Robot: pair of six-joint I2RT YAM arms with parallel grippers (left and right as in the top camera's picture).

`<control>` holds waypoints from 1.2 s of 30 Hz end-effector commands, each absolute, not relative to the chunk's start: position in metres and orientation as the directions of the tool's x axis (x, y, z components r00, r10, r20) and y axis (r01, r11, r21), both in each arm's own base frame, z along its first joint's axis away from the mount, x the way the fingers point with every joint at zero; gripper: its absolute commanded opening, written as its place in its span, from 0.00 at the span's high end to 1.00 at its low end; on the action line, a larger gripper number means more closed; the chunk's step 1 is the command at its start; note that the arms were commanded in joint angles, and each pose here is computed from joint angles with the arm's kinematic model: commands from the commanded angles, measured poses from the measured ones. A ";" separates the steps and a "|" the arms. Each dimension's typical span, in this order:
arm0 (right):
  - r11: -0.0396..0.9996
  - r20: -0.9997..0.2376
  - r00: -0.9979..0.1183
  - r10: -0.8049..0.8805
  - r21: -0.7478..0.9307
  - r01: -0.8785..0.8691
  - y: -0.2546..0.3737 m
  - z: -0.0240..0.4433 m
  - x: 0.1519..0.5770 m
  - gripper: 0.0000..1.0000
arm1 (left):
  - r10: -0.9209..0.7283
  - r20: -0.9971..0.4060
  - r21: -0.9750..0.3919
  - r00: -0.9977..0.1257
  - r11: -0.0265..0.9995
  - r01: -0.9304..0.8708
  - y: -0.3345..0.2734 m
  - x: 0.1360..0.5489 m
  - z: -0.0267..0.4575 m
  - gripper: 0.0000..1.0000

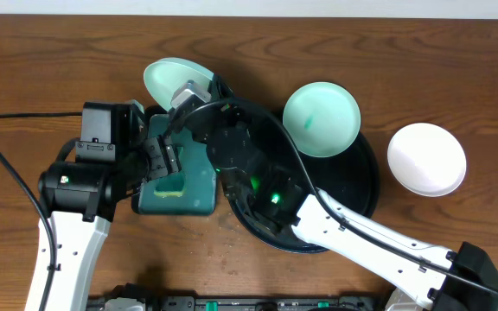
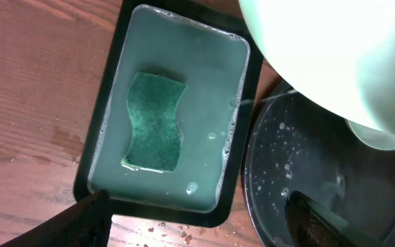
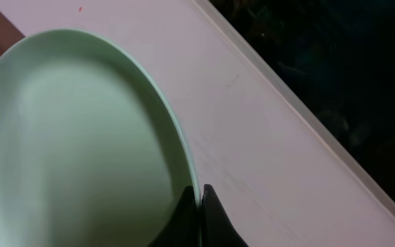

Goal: Clean dirty plates on tray and stack at the side
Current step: 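Lift the pale green plate with right gripper and tilt it over sponge tray, then carry the pale green plate right and stack it on the white plate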

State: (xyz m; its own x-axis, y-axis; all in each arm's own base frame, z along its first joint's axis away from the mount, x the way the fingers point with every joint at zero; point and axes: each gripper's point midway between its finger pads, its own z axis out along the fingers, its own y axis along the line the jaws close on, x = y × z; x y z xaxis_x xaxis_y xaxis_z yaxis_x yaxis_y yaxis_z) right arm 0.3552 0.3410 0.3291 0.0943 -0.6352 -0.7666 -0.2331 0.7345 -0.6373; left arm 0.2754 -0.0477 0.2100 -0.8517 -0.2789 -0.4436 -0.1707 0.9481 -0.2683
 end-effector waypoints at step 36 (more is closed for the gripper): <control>0.459 -0.244 -0.422 0.873 0.123 0.880 -0.187 0.108 0.286 0.99 | -0.277 -0.452 -0.270 -0.848 0.948 -0.166 -0.047 0.276 0.214 0.19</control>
State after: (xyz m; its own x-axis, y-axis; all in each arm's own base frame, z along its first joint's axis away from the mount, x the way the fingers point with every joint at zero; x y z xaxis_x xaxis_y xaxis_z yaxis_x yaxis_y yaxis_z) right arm 0.3138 -0.1614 0.1337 -0.4522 0.8544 -0.2561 0.8212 0.5108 0.2543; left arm 0.2755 -0.0477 0.2101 -0.8515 -0.2790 -0.4439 -0.1706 0.9481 -0.2684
